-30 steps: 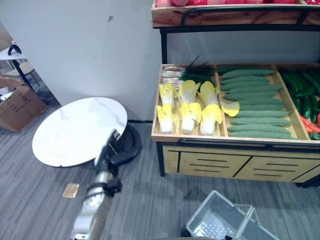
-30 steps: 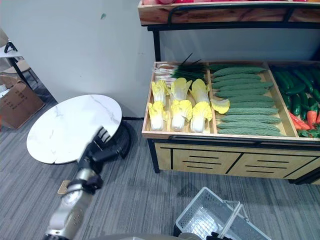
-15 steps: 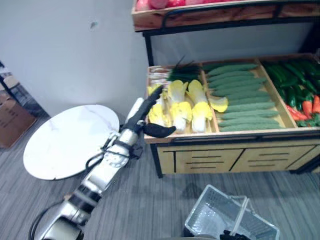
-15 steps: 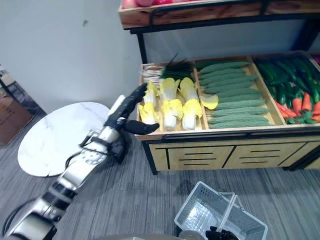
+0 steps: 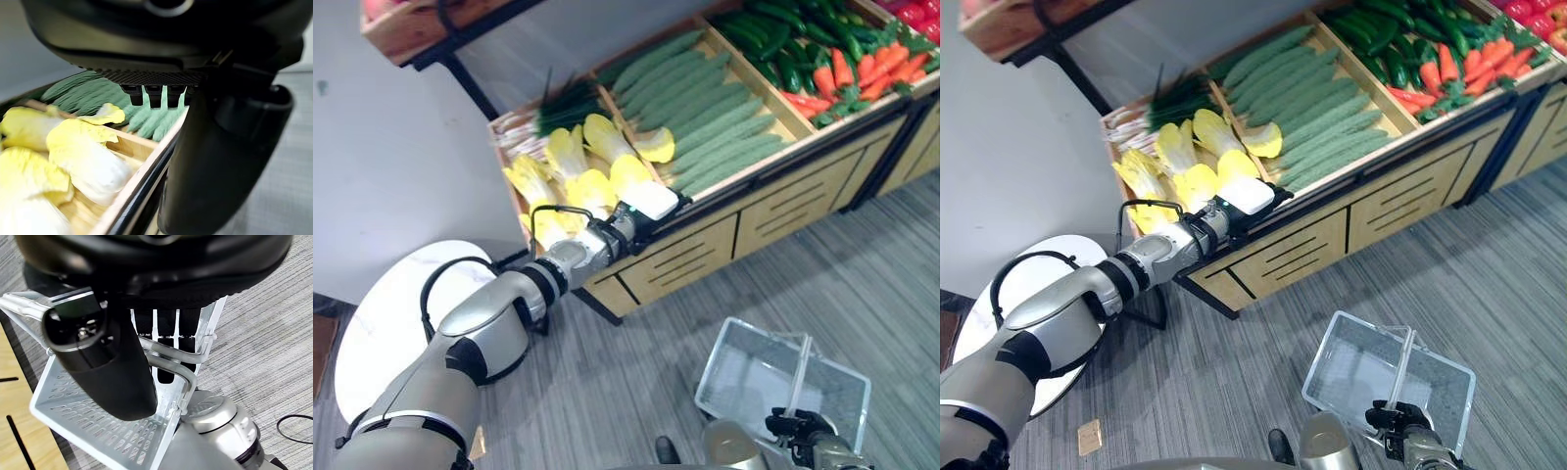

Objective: Get the vegetables into the basket

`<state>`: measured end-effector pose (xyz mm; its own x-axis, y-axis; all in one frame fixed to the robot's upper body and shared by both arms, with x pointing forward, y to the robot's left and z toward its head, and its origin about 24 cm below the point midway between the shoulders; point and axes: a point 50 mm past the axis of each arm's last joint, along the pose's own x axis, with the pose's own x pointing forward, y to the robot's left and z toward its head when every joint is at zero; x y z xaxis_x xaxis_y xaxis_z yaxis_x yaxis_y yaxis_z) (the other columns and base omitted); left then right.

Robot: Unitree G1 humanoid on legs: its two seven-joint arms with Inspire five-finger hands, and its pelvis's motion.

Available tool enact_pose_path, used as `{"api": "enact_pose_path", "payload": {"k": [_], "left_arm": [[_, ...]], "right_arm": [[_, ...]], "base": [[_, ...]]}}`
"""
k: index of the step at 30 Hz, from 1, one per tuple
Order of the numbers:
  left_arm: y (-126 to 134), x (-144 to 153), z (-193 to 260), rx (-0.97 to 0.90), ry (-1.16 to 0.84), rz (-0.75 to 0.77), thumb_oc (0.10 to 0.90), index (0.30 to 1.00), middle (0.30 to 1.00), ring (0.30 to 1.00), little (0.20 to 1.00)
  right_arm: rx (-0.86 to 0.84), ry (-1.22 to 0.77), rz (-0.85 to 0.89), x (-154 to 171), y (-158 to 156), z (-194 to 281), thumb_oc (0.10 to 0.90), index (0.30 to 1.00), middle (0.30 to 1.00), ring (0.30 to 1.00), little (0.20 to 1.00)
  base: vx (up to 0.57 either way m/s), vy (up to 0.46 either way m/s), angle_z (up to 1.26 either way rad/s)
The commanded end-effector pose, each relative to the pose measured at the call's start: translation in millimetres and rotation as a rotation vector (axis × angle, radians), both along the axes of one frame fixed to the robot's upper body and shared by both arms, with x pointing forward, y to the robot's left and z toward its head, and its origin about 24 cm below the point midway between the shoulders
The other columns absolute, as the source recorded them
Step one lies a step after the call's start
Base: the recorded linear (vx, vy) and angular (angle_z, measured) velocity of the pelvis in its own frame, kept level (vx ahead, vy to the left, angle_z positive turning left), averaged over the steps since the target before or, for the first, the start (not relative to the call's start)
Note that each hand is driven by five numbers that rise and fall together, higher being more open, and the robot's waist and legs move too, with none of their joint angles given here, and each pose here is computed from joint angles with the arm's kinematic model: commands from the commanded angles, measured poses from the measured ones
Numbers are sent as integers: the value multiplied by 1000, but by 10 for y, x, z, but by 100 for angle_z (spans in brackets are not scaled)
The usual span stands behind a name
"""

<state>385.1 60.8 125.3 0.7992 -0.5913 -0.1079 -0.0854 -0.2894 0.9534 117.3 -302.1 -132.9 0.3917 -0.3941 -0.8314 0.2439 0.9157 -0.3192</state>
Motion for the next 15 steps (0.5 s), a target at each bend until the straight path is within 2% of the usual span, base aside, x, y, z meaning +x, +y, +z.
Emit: {"api": "enact_pose_path", "payload": {"k": [1,4,15], "left_arm": [[441,252,520,10,-219,159,900,1000,1000,1000,1000],[742,305,666,12,-297,257,900,1000,1000,1000,1000],[991,316,728,137,-370,303,900,1000,1000,1000,1000]], "right_arm": [[41,38,66,-144,165,-104,400,300,300,300,300],[70,64,76,-287,254,-166,400,300,300,300,300],[101,65,131,-295,377,-200,400,300,300,300,300]], "base": [[39,10,-14],[69,8,-2],[57,12,7]]}}
